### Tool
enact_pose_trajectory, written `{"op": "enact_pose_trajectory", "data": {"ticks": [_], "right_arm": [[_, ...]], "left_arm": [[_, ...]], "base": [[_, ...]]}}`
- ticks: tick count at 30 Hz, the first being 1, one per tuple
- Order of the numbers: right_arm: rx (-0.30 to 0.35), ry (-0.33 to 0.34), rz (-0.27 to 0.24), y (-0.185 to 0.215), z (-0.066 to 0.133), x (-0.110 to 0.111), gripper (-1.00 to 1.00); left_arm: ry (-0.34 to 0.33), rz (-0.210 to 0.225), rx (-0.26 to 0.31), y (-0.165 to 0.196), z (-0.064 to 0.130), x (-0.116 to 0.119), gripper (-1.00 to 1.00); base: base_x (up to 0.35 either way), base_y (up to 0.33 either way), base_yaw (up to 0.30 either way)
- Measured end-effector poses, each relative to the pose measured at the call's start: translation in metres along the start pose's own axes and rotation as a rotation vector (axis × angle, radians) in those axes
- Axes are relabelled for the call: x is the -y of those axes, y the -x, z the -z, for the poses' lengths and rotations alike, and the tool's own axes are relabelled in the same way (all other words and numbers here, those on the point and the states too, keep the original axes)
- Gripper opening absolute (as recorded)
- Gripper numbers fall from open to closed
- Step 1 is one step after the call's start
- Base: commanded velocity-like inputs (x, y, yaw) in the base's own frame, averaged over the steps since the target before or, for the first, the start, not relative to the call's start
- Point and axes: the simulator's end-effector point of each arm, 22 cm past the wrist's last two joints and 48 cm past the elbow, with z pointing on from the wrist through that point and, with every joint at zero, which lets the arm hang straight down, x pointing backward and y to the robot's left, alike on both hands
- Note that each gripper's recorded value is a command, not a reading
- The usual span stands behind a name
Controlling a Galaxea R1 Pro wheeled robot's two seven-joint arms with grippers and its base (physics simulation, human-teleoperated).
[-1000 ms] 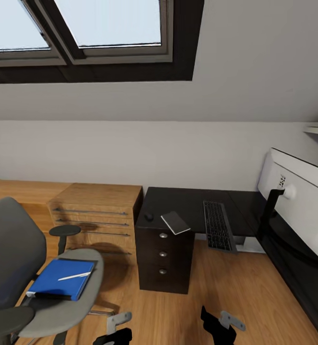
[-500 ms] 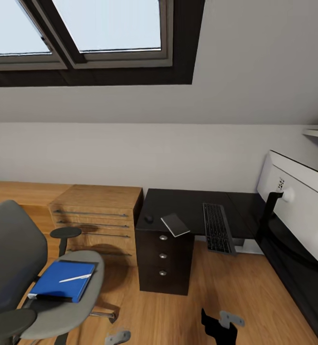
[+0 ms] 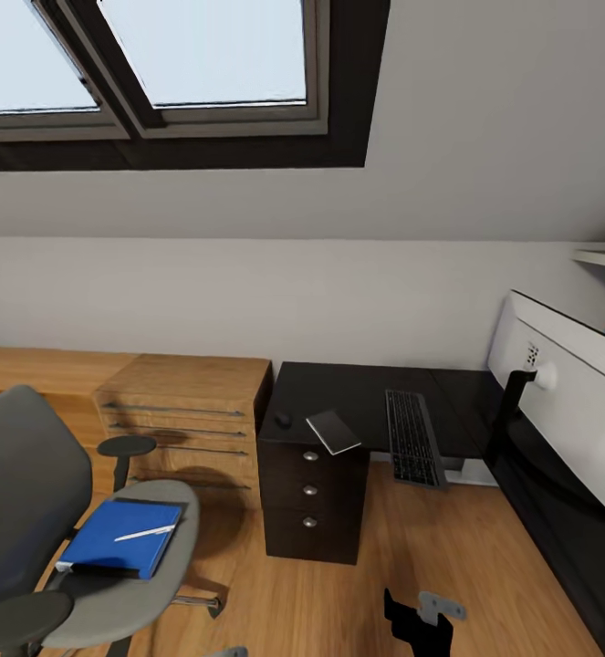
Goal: In the bedroom, organize the workspace by keeping the computer under the desk, ensuring the monitor is on the desk, placing the keyboard on the desk next to the monitor, placing the mouse on the desk next to the keyboard, moving the folder from the swivel chair onto the desk next to the mouse, stacking the notebook on top of the folder with the pen on top of the notebook, and positioning the swivel chair next to the desk.
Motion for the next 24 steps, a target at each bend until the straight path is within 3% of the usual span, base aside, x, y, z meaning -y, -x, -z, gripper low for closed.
{"op": "enact_pose_trajectory", "data": {"ticks": [14, 24], "right_arm": [[0.002, -0.001, -0.003, 0.012, 0.012, -0.003, 1.0], [0.002, 0.001, -0.006, 0.02, 0.021, -0.006, 1.0]], "left_arm": [[0.003, 0.021, 0.048, 0.017, 0.016, -0.002, 1.0], [0.003, 0.023, 0.052, 0.021, 0.027, -0.003, 1.0]], "base": [[-0.285, 0.0, -0.046], [-0.057, 0.0, -0.147]]}}
